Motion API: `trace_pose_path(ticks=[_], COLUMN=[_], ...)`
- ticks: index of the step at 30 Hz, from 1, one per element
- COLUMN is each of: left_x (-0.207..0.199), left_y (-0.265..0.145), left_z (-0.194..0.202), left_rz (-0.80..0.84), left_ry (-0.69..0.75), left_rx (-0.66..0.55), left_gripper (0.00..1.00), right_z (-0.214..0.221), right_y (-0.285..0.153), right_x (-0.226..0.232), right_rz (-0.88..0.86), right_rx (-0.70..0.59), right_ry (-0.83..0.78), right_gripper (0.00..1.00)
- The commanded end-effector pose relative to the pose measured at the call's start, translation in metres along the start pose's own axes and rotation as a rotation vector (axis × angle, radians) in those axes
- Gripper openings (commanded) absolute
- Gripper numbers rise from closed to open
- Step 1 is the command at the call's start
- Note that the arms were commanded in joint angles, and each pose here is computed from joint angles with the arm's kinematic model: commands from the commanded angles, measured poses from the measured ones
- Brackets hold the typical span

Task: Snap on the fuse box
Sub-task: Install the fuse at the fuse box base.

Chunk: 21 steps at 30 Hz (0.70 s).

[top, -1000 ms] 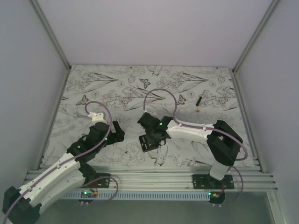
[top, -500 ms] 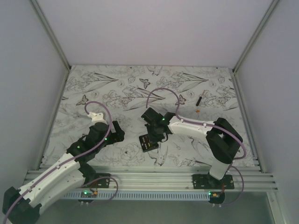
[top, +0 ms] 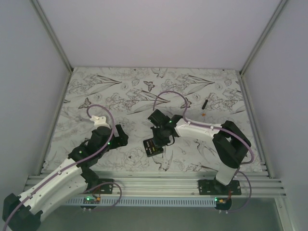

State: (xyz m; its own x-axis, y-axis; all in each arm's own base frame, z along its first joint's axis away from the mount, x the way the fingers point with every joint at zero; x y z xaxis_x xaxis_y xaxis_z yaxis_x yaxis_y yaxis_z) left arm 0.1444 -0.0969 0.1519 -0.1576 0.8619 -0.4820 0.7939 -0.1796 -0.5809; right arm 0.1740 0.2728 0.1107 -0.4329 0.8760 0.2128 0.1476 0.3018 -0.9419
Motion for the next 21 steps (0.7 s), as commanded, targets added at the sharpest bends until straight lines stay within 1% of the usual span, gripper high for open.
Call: trace_pose_path(ticks=[1,7,11,13,17,21], left_x=[0.004,0.003,0.003,0.004,0.004,0.004], left_y=[-0.002,-0.002,-0.003,-0.003,-0.004,-0.004], left_z=[-0.003,-0.003,-0.003,-0.003,-0.003,-0.003], left_rz=[-0.030,-0.030,-0.027,-0.025,-0.024,-0.025], left_ry=[-0.009,-0.010,-0.010,-0.011,-0.013,-0.015], left_rx=[-0.020,-0.019,-0.021,-0.022,-0.025,-0.027], left_gripper=[1.00,1.00,1.00,1.00,1.00,1.00], right_z=[0.081,0.037,0.018,0.015,0.023,0.039], right_y=[0.044,0.015,0.000,0.000,0.016,0.036], right_x=[-0.083,-0.033,-0.011,-0.004,-0.004,-0.012], right_rz=[0.593,0.503,0.496,0.513,0.554,0.522], right_rx=[0.385,0.167,0.075,0.066,0.124,0.168], right_ry=[-0.138,-0.199,-0.234,-0.260,-0.294,-0.278], right_gripper=[0.00,0.00,0.00,0.00,0.00,0.00])
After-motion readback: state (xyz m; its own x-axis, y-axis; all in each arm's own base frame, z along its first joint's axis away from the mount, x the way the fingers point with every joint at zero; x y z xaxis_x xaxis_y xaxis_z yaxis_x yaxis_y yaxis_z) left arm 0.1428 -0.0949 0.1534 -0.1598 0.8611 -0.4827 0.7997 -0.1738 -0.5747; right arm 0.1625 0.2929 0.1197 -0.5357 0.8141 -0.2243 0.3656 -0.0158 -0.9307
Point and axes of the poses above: each gripper's point midway between its finger pads, its own y axis out along the fingers, its own x axis along the line the jaws close on, z = x × y, the point moved 9 cm from there along -y, back along the fingers, and after that the axes turned 9 degrees about -y, right-handed, at the moved point
